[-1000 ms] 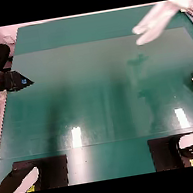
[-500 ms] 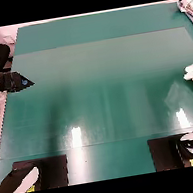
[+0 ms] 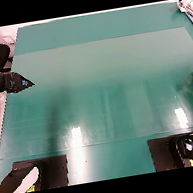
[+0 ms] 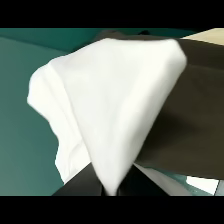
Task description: Fold the shirts.
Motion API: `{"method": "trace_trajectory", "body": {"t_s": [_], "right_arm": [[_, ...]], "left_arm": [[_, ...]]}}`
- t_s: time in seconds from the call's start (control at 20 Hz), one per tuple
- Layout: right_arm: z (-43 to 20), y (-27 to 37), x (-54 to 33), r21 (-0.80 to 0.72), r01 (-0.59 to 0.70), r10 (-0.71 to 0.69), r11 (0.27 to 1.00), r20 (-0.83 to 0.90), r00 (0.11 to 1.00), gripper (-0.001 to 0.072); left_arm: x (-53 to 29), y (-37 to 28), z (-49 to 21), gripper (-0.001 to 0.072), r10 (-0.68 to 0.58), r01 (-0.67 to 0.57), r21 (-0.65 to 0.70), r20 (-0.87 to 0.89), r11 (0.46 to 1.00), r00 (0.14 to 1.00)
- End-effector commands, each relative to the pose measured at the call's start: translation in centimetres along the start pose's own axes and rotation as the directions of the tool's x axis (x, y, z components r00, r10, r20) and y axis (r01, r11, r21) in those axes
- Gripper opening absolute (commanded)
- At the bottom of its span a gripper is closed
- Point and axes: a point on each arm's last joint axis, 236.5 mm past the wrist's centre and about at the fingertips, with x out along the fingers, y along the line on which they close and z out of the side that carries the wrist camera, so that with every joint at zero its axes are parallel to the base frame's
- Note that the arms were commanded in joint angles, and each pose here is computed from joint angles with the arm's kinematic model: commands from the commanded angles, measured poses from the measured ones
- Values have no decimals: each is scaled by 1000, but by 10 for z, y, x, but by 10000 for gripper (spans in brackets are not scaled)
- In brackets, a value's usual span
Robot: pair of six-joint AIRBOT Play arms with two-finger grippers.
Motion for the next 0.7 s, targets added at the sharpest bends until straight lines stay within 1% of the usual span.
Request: {"method": "trace_trajectory", "body": {"t_s": [0.0, 0.1, 0.2, 0.45, 0.5, 0.55, 0.65], "right_arm": [[13, -51, 0, 126, 35, -34, 991, -11, 999, 18], [13, -62, 9, 154, 38, -32, 987, -43, 999, 19], [11, -74, 15, 180, 71, -58, 981, -74, 996, 19], [0, -99, 8, 222, 211, -191, 952, -109, 975, 15], [-3, -99, 9, 211, 242, -220, 947, -120, 968, 14], [-5, -91, 13, 182, 240, -220, 953, -126, 967, 14], [-9, -66, 24, 82, 233, -219, 969, -142, 965, 14]], "left_arm": [[0, 0, 0, 21, 0, 0, 0, -1, 1000, 1000], [0, 0, 0, 21, 1, -1, 0, 0, 1000, 1000], [0, 0, 0, 21, 1, -1, -1, 2, 1000, 1000], [0, 1, 8, 21, 6, -6, -4, 32, 1000, 999], [0, 2, 9, 21, 7, -7, -4, 40, 1000, 999], [0, 2, 10, 21, 8, -8, -4, 43, 1000, 999], [0, 2, 9, 21, 8, -8, -3, 38, 1000, 999]]}}
